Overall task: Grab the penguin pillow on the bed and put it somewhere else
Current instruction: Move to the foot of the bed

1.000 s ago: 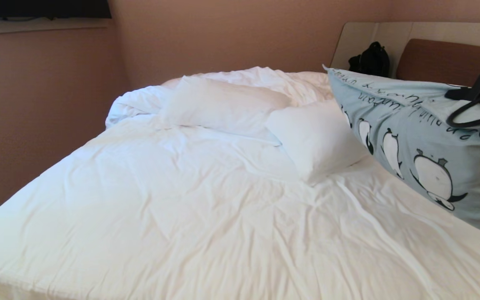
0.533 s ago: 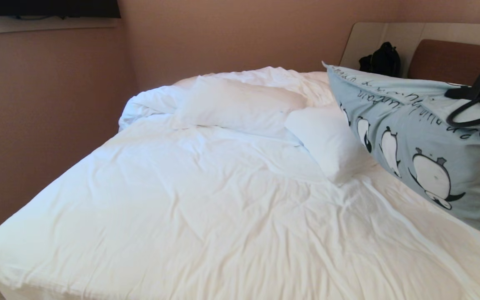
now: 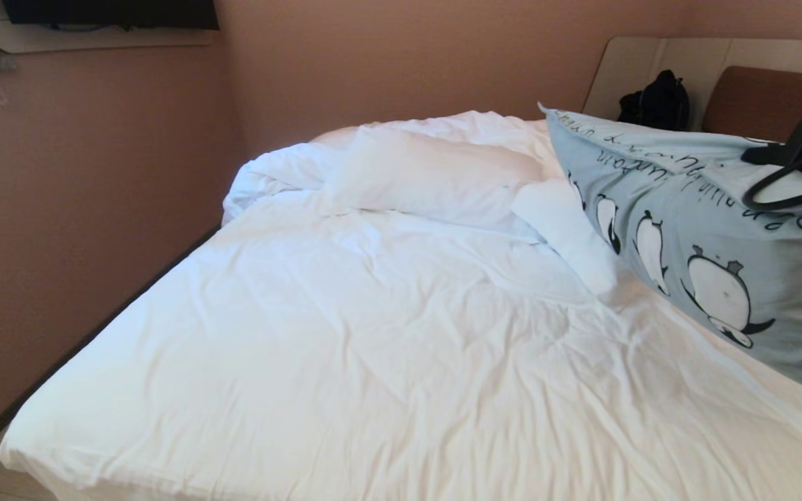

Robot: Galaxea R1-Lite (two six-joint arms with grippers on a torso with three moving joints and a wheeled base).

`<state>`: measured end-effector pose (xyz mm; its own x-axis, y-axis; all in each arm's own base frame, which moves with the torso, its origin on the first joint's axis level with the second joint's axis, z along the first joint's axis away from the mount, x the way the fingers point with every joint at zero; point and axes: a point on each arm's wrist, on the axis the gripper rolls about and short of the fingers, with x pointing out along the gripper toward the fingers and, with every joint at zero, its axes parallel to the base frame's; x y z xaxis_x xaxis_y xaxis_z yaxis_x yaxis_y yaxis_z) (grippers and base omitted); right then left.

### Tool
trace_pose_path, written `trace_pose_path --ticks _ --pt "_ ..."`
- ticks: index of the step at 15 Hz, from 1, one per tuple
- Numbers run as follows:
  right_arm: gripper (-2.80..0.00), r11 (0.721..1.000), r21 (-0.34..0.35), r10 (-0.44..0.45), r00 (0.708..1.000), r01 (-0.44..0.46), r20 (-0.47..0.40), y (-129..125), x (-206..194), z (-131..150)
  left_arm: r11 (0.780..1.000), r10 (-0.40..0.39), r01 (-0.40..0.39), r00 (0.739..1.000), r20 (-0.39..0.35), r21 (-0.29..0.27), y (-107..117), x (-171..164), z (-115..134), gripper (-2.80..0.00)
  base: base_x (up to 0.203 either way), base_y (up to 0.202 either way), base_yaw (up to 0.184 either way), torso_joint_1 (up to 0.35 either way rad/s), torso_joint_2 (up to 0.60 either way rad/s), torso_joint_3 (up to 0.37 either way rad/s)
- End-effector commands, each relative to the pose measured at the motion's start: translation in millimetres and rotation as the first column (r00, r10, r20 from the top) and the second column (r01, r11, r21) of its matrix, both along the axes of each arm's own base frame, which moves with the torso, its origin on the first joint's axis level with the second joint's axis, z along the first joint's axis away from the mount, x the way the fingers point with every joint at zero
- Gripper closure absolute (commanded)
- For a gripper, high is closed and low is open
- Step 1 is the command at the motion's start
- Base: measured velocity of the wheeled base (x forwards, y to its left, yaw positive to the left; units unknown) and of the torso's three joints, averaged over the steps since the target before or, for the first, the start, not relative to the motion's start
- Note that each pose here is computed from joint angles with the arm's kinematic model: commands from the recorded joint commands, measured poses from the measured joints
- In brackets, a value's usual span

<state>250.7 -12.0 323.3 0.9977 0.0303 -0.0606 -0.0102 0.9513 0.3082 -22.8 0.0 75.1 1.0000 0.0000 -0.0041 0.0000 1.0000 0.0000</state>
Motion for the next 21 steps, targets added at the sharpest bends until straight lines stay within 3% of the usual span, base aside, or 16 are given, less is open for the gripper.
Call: trace_pose_path --ticks 1,16,21 --pt "0.0 1.0 0.002 0.005 1.0 -0.005 -0.002 2 1 0 1.0 0.0 0.0 1.0 0.001 0.0 0 0 0 0.0 0.0 0.192 -0.002 -0.001 0.0 0.001" --pt "0.0 1.0 0.002 0.03 1.0 -0.03 -0.006 9 3 -1 1.0 0.0 0.0 1.0 0.001 0.0 0 0 0 0.0 0.0 0.194 0.001 0.003 0.0 0.004" --pt "0.0 1.0 -0.008 0.006 1.0 -0.006 -0.014 22 5 -4 1.0 0.0 0.0 1.0 0.001 0.0 0 0 0 0.0 0.0 0.193 0.0 0.005 0.0 0.004"
